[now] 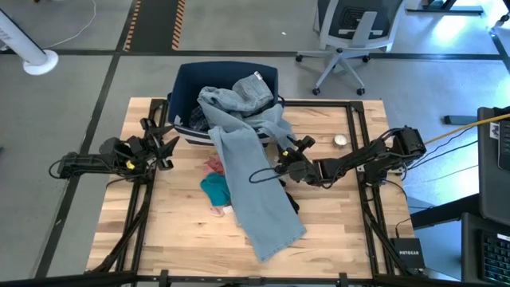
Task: Sort clothes
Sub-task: Put the blue jeans into the blue laundry organizer
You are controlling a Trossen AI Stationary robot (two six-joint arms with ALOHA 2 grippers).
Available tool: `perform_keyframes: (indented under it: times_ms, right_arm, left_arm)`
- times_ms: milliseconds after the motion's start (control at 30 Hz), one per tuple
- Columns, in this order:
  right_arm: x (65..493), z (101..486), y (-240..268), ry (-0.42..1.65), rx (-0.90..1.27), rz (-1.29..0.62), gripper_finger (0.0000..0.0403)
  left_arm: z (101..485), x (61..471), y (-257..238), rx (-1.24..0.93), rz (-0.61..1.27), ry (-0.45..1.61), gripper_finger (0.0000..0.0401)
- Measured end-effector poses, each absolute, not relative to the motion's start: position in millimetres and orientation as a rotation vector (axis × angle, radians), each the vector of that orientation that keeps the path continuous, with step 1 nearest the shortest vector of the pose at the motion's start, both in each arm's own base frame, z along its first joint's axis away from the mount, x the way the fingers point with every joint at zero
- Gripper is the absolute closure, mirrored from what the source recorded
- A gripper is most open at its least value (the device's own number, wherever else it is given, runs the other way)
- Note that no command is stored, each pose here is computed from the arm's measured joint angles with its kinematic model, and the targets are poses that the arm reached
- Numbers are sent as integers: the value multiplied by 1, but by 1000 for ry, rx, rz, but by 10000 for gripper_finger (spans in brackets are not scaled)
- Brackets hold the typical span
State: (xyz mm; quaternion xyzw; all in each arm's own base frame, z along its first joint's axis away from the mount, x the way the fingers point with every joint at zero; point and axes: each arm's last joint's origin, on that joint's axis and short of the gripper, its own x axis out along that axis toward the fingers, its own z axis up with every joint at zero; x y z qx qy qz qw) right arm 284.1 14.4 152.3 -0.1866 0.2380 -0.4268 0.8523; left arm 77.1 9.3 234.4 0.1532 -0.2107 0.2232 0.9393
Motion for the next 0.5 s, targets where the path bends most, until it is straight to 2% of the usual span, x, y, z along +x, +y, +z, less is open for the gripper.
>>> perform_keyframes:
  times_ms: [133,300,500]
  right_arm:
    - [285,155,15,523,-476,-909,152]
    - [282,156,10,550,-546,-1042,152]
    - [287,154,11,548,-494,-837,152]
  left_arm:
    - [234,77,9,313,456,-430,221]
    - [234,77,9,313,456,-430,221]
    - [234,77,9,315,456,-429,221]
